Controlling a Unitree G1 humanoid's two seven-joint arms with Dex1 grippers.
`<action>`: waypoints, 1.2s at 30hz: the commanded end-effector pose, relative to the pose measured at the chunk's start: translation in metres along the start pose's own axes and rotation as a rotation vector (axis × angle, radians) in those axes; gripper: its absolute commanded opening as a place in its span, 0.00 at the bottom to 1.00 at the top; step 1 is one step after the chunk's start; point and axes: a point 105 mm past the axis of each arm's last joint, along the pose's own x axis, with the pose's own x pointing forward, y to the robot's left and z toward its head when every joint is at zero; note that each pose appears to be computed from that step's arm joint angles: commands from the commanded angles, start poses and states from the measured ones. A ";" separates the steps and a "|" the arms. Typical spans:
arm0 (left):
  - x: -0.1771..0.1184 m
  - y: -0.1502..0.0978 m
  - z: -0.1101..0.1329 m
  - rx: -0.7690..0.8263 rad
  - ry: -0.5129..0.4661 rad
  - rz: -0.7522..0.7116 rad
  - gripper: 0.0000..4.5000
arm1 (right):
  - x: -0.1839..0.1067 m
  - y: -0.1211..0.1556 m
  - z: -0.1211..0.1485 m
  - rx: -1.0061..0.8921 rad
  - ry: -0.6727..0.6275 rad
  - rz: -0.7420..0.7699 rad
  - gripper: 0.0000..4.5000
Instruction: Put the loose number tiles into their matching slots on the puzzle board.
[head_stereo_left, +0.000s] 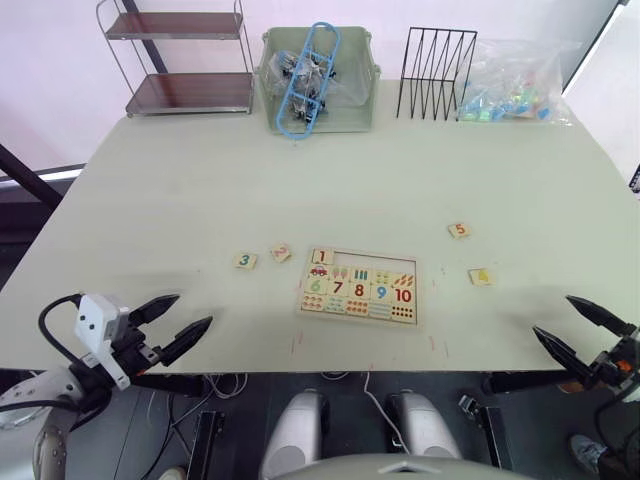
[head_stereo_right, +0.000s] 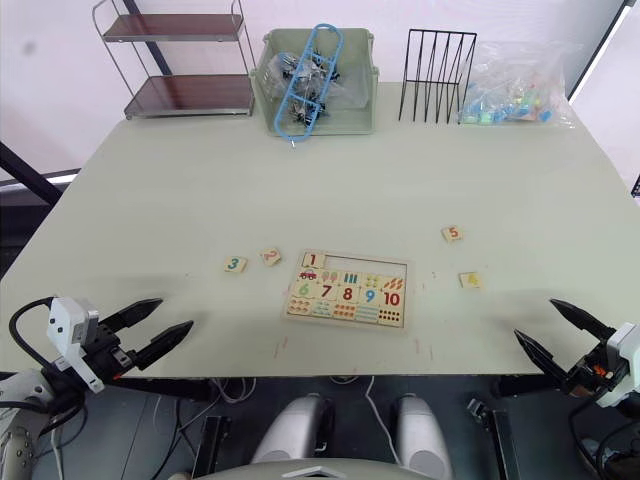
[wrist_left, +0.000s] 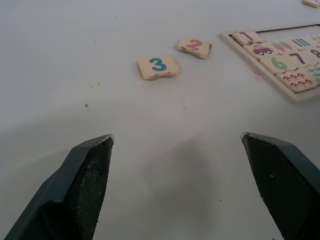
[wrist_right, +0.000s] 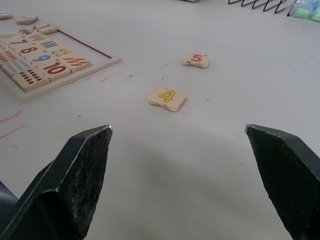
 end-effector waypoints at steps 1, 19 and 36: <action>-0.003 -0.001 0.010 0.040 -0.032 -0.001 0.97 | -0.003 -0.005 0.005 -0.026 -0.013 -0.019 1.00; 0.000 0.003 0.007 0.045 -0.028 -0.006 0.97 | 0.001 -0.002 0.004 -0.021 -0.025 -0.018 1.00; 0.009 0.010 0.007 0.048 -0.045 -0.025 0.97 | 0.001 0.001 0.000 -0.030 -0.031 -0.030 1.00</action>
